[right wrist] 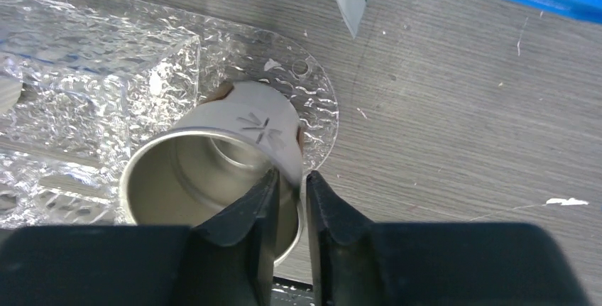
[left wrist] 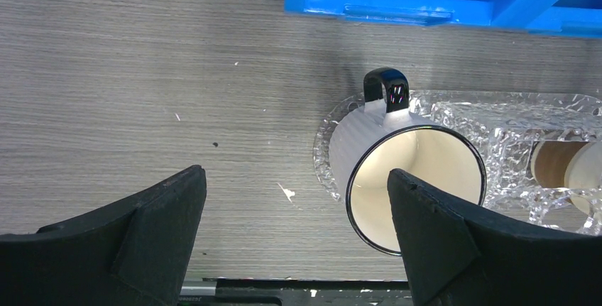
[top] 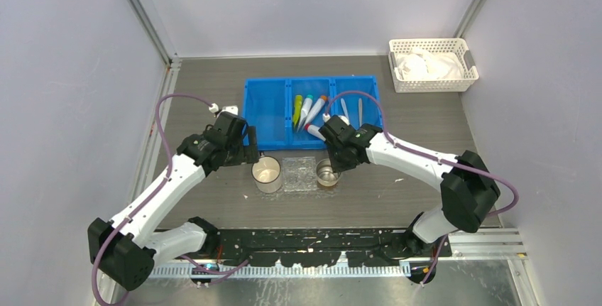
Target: Prepare toiletry sets of a toothbrush and toothpaste on the tray
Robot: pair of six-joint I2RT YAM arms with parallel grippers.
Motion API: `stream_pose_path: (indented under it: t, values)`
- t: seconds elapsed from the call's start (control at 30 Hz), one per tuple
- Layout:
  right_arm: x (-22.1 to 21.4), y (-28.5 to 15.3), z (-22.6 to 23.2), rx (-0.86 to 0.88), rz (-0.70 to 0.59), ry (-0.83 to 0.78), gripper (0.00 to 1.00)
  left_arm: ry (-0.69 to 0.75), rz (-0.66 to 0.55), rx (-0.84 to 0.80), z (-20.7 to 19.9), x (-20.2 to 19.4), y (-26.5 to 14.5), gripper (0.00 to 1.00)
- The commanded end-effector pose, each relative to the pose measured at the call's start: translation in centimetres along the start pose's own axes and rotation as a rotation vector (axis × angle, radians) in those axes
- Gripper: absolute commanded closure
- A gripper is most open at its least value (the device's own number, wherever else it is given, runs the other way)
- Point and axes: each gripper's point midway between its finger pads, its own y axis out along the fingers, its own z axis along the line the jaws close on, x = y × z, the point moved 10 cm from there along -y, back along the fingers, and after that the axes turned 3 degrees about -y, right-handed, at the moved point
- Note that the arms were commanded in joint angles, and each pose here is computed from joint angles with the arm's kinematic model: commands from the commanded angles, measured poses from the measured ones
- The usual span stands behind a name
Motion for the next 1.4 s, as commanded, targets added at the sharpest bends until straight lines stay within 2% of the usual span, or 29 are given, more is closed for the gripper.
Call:
stream_pose_path:
  t: [0.0, 0.2, 0.43, 0.6, 0.8, 1.1, 1.37]
  values:
    - [0.5, 0.0, 0.4, 0.018, -0.034, 0.007, 0.68, -0.020, -0.032, -0.023, -0.2, 0.5, -0.1, 0.00]
    - [0.6, -0.7, 0.2, 0.006, -0.047, 0.006, 0.57, -0.022, -0.031, -0.027, -0.2, 0.5, -0.1, 0.00]
    - [2.6, -5.6, -0.7, -0.040, -0.159, -0.012, 0.52, -0.021, -0.034, -0.028, -0.3, 0.6, -0.1, 0.00]
    - [5.0, -8.3, -1.5, -0.039, -0.264, 0.007, 0.51, -0.020, -0.034, -0.024, -0.2, 0.6, -0.1, 0.00]
    - [6.6, -6.2, -2.9, 0.038, -0.294, 0.018, 0.55, -0.012, -0.035, -0.019, -0.2, 0.7, -0.3, 0.00]
    - [5.7, -3.6, -3.8, 0.157, -0.406, 0.056, 0.61, -0.009, -0.033, -0.039, -0.5, 0.9, -0.1, 0.00]
    - [4.9, -2.6, -3.2, 0.283, -0.503, 0.055, 0.61, -0.004, -0.014, -0.042, -0.7, 0.7, 0.5, 0.00]
